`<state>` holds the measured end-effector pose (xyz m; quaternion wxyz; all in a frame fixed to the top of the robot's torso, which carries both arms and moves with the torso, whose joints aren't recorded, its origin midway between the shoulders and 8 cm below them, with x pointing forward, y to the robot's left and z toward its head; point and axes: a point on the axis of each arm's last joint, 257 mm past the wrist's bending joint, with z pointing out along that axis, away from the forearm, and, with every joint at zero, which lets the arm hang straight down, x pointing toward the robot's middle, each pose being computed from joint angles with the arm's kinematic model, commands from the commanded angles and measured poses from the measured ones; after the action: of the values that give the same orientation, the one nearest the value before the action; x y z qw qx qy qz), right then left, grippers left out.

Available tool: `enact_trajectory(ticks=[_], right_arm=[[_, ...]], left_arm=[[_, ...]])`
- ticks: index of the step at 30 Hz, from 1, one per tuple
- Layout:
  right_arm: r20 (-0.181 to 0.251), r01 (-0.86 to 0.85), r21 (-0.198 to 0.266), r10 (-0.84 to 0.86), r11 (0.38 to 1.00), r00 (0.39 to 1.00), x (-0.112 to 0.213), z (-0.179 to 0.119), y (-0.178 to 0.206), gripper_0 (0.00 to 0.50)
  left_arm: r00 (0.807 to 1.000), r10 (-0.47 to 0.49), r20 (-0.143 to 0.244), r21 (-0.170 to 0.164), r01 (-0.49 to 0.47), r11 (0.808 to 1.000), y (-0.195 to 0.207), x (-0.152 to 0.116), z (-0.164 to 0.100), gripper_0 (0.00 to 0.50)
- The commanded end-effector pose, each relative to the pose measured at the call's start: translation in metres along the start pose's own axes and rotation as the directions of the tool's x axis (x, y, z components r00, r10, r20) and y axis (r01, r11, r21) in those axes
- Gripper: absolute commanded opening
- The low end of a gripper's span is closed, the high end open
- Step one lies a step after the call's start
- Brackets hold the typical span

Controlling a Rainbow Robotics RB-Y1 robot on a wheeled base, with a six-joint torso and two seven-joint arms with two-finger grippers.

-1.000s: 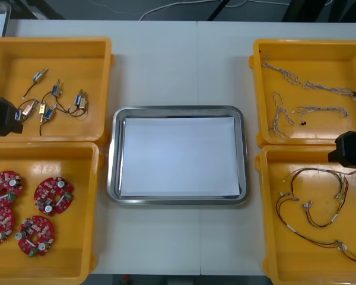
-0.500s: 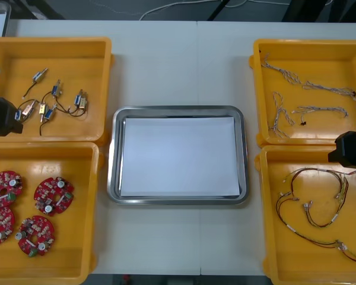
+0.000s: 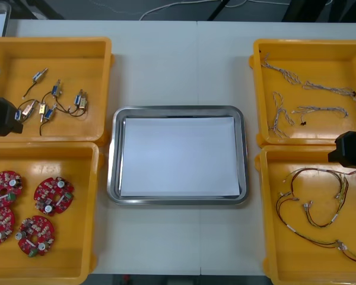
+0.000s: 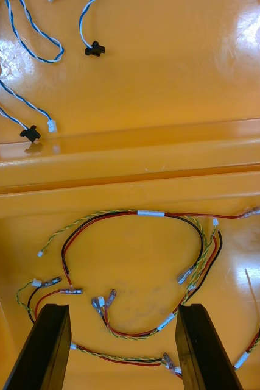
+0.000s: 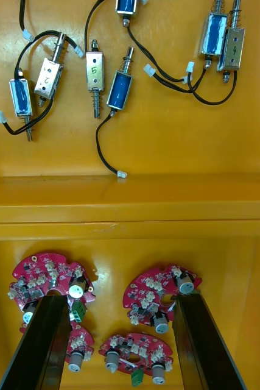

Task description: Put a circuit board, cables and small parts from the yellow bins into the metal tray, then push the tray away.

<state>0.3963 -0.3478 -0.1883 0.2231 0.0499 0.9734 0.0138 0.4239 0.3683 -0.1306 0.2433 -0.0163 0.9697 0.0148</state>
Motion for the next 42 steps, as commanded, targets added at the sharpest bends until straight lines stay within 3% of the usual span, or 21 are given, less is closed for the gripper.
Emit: enact_trajectory(ticks=[1, 15, 16, 18, 19, 23, 30, 37, 42], right_arm=[[0.010, 0.044, -0.014, -0.044, 0.999, 0.999, 0.000, -0.002, 0.002, 0.500], [0.010, 0.044, -0.014, -0.044, 0.999, 0.999, 0.000, -0.002, 0.002, 0.500], [0.010, 0.044, -0.014, -0.044, 0.999, 0.999, 0.000, -0.002, 0.002, 0.500], [0.010, 0.044, -0.014, -0.044, 0.999, 0.999, 0.000, -0.002, 0.002, 0.500], [-0.040, 0.023, 0.001, -0.023, 1.000, 0.999, 0.016, 0.008, -0.008, 0.500], [-0.040, -0.025, 0.027, 0.026, 0.999, 0.999, 0.015, 0.004, -0.019, 0.500], [-0.061, -0.175, 0.070, 0.179, 0.982, 0.982, 0.024, 0.003, -0.029, 0.500], [-0.069, -0.381, 0.102, 0.389, 0.919, 0.919, 0.039, 0.009, -0.035, 0.500], [-0.061, -0.500, 0.107, 0.508, 0.859, 0.859, 0.049, 0.015, -0.036, 0.500]], left_arm=[[0.997, -0.080, 0.017, -0.052, 0.081, 0.995, 0.024, -0.002, -0.010, 0.500], [0.997, -0.080, 0.017, -0.052, 0.081, 0.995, 0.024, -0.002, -0.010, 0.500], [0.984, 0.097, -0.148, -0.026, -0.102, 0.994, 0.017, 0.046, 0.006, 0.500], [0.985, 0.069, -0.156, -0.013, -0.072, 0.997, 0.012, 0.050, 0.010, 0.500], [0.987, 0.069, -0.145, -0.015, -0.072, 0.997, 0.011, 0.045, 0.007, 0.500], [0.987, 0.078, -0.141, -0.007, -0.080, 0.997, 0.009, 0.044, 0.006, 0.500], [0.985, 0.123, -0.120, 0.054, -0.117, 0.992, 0.012, 0.047, -0.007, 0.500], [0.985, 0.157, -0.075, 0.018, -0.156, 0.988, 0.020, 0.067, -0.022, 0.500], [0.982, 0.166, -0.088, -0.009, -0.167, 0.986, 0.028, 0.092, -0.026, 0.500]])
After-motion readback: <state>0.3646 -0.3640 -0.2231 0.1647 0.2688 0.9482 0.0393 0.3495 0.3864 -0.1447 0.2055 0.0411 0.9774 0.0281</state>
